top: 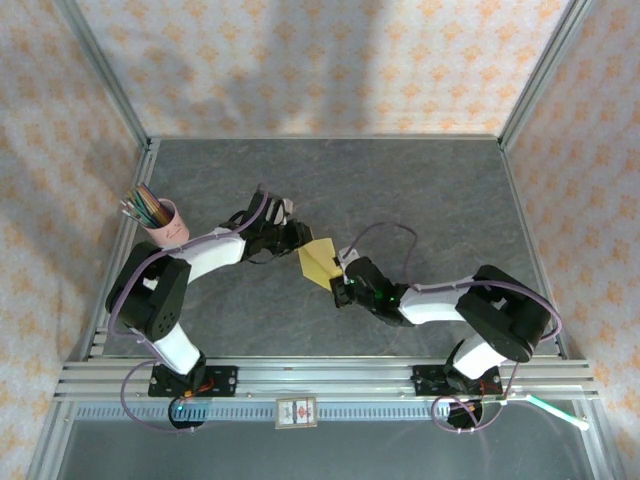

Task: Fold a paper plane with a square sheet of paper (pick it up from the middle)
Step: Fourth fold the wing at the center of the table.

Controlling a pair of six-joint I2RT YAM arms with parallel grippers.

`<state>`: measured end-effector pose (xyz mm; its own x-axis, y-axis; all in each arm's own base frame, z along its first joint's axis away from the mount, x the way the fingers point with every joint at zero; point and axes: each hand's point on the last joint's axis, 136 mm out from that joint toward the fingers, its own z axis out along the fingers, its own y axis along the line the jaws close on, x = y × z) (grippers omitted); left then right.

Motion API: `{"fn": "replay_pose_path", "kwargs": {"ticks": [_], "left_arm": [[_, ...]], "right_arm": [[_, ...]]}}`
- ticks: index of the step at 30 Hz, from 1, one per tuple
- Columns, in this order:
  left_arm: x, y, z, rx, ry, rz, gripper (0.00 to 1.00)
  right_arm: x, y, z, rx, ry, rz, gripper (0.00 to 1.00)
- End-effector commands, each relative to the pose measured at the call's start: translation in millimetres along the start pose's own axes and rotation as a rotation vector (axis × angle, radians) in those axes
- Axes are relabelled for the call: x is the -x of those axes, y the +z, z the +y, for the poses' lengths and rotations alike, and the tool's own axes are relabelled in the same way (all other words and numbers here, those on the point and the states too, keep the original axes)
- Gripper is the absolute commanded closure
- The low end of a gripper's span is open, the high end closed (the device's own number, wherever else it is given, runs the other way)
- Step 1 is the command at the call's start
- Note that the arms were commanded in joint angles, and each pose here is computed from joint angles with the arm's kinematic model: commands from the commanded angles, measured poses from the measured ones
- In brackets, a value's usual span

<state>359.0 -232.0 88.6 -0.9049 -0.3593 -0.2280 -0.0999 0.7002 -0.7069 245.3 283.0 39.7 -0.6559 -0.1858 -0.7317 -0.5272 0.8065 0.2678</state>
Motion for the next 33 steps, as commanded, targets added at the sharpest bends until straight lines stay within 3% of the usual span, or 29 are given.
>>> {"fn": "replay_pose_path", "kwargs": {"ticks": [1,9,20,33], "left_arm": [[5,-13,-3,-0.014,-0.003,-0.072,0.74],[0,-27,8,-0.027,-0.062,-0.153,0.76],[-37,5,3,-0.051,-0.052,-0.060,1.00],[-45,38,19,-0.004,-0.015,-0.034,1.00]], "right_arm": [[9,-6,7,0.072,0.100,-0.040,1.00],[14,-14,10,0.149,0.236,-0.087,1.00],[18,-24,4,0.192,0.394,-0.142,1.00],[10,-26,-4,0.203,0.514,-0.152,1.00]]}}
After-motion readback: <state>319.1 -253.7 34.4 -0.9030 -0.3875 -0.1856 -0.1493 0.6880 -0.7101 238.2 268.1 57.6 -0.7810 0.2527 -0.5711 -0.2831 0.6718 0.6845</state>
